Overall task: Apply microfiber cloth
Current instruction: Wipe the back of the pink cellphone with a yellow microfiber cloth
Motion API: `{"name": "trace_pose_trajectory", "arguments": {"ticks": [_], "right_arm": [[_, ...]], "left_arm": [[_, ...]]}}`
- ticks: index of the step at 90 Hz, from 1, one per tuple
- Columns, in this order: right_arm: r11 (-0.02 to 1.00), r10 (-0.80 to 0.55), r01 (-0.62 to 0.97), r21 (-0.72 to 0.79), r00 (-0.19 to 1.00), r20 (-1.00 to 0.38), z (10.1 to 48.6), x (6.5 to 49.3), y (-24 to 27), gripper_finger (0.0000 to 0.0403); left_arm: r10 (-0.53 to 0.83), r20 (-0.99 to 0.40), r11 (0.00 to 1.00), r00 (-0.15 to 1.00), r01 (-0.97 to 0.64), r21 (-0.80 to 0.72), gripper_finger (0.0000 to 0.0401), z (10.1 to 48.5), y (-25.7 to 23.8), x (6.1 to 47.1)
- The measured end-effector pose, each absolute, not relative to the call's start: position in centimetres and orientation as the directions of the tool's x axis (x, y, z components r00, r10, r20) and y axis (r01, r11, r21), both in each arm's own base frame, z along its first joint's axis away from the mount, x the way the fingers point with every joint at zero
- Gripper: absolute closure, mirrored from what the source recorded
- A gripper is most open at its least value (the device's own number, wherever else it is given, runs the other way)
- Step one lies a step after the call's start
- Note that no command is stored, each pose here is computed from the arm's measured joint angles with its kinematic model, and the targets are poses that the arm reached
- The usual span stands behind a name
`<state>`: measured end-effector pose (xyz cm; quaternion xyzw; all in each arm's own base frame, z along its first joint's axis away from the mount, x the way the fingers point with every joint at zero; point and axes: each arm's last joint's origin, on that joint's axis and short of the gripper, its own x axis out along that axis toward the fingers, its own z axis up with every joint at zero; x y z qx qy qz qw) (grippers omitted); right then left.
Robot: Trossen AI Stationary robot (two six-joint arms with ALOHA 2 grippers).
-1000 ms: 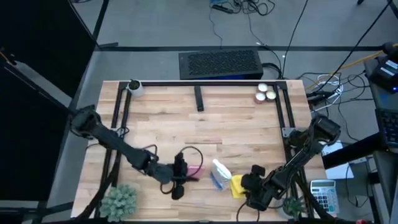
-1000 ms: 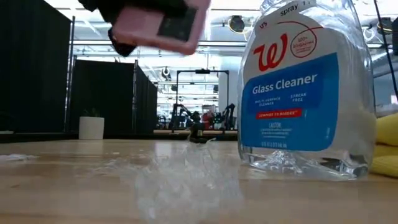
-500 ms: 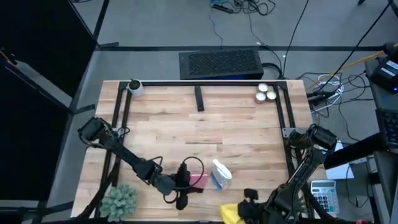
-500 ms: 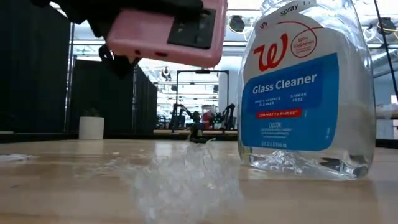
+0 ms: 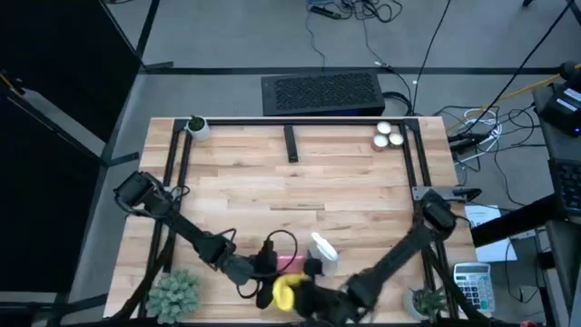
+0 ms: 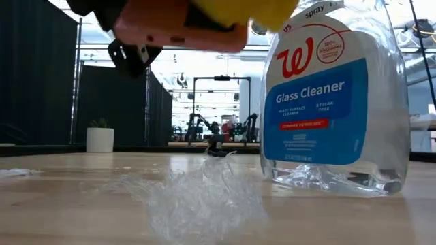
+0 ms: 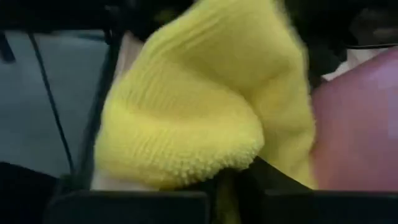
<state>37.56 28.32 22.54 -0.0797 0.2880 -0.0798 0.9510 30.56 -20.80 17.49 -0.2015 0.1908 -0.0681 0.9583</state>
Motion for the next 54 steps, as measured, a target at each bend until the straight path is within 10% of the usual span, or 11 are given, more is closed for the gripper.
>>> {"name": "trace_pose_trajectory", "arguments": {"ticks": [54], "right_arm": [[0.931, -0.353, 0.232, -0.283, 0.774, -0.526, 28.5, 37.3, 25.8, 0.0394]], "left_arm": [[-0.23, -0.351, 0.917, 0.908, 0.082, -0.389, 0.0392, 17.5, -21.3, 30.2]]}}
